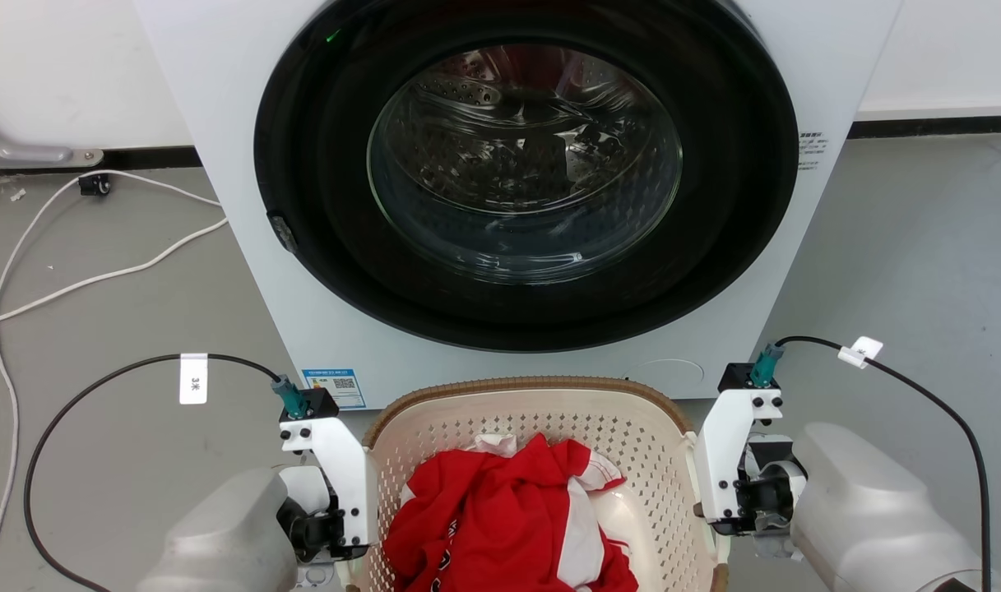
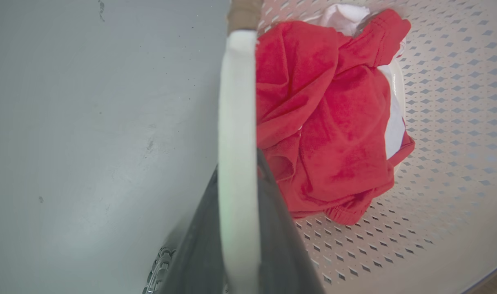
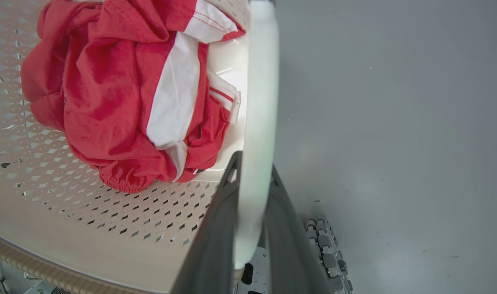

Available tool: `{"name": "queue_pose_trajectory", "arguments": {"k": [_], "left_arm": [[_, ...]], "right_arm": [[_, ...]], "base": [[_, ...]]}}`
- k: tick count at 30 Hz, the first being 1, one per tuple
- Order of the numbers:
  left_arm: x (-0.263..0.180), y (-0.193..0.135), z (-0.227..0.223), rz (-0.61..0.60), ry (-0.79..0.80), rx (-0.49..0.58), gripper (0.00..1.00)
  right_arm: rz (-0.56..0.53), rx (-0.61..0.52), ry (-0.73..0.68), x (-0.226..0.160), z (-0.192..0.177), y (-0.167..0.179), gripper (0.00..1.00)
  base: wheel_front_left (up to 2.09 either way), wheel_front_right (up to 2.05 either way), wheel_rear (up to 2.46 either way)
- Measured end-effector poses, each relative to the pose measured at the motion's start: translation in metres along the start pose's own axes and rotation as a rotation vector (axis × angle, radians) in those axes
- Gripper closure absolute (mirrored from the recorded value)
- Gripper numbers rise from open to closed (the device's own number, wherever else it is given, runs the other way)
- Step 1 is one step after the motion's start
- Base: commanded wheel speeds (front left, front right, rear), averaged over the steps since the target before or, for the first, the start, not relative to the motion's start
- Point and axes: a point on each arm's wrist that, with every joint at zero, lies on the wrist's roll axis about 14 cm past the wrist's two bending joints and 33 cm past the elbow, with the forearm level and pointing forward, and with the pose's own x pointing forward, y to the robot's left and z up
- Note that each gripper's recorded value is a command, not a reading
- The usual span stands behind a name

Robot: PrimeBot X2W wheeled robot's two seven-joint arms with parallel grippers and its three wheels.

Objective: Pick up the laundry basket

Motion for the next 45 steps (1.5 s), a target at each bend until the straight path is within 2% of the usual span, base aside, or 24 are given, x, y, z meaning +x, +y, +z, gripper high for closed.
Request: {"name": "queue_pose_trajectory", "arguments": {"k": [45], "left_arm": [[0.001, 0.0007, -0.0035, -0.002, 0.006, -0.008, 1.0]], "right_arm": [[0.006, 0.015, 0.008, 0.0015, -0.0033, 0.0002, 1.0]], "base": [[0.0, 0.0, 0.0]]}}
